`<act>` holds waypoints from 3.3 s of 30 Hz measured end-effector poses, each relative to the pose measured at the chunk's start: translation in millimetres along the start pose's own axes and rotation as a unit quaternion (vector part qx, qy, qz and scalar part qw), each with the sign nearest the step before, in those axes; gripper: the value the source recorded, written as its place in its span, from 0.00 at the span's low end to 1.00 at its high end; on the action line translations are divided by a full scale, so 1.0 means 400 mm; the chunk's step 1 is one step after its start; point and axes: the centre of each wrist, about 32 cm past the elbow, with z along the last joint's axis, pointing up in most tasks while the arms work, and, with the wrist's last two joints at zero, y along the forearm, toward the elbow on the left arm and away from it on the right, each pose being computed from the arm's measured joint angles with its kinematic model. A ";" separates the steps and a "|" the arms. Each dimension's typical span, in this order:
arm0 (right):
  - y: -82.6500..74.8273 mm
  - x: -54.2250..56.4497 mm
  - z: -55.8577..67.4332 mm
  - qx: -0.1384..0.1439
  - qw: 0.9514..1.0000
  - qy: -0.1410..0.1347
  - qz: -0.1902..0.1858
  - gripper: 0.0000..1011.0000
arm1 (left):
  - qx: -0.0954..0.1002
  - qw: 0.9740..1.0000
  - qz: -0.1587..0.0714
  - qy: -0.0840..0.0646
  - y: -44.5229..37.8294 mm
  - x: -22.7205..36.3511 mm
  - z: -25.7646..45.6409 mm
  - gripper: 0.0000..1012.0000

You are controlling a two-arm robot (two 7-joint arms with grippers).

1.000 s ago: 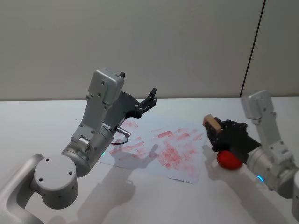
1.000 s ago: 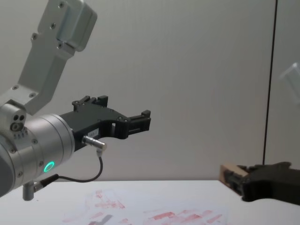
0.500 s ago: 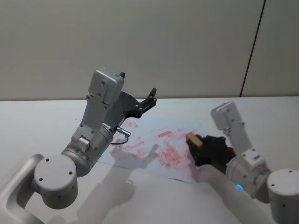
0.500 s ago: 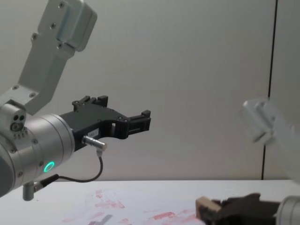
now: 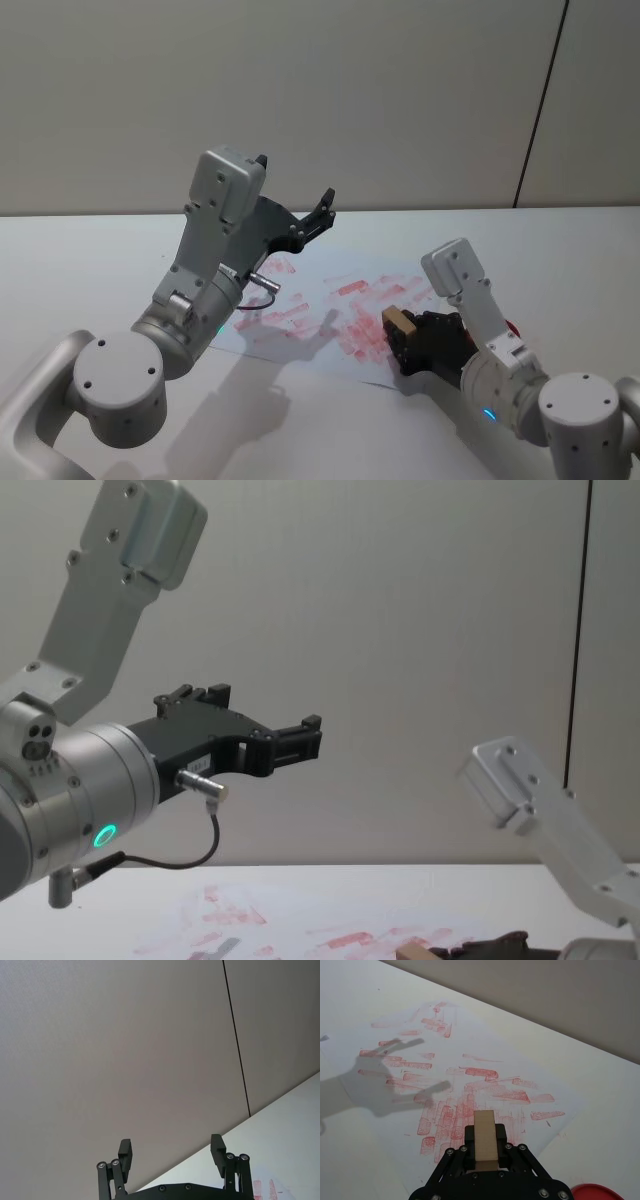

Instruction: Use the one hand to pick up the stamp and affix it onto the A4 paper.

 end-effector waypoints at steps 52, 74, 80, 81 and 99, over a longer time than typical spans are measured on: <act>-0.110 0.060 0.083 0.045 0.995 0.086 -0.027 0.22 | 0.000 1.000 0.000 0.000 0.000 0.000 0.000 0.99; -0.185 0.119 -0.011 -0.006 0.993 0.075 -0.086 0.22 | 0.000 1.000 0.000 0.000 0.000 0.000 0.000 0.99; -0.177 0.124 -0.027 -0.015 0.993 0.066 -0.092 0.21 | 0.000 1.000 0.000 0.000 0.000 0.000 0.000 0.99; -0.175 0.124 -0.028 -0.015 0.993 0.065 -0.093 0.21 | 0.000 1.000 0.000 0.000 0.000 0.000 0.000 0.99; -0.157 0.127 -0.045 -0.027 0.994 0.051 -0.093 0.40 | 0.000 1.000 0.000 0.000 0.000 0.000 0.000 0.99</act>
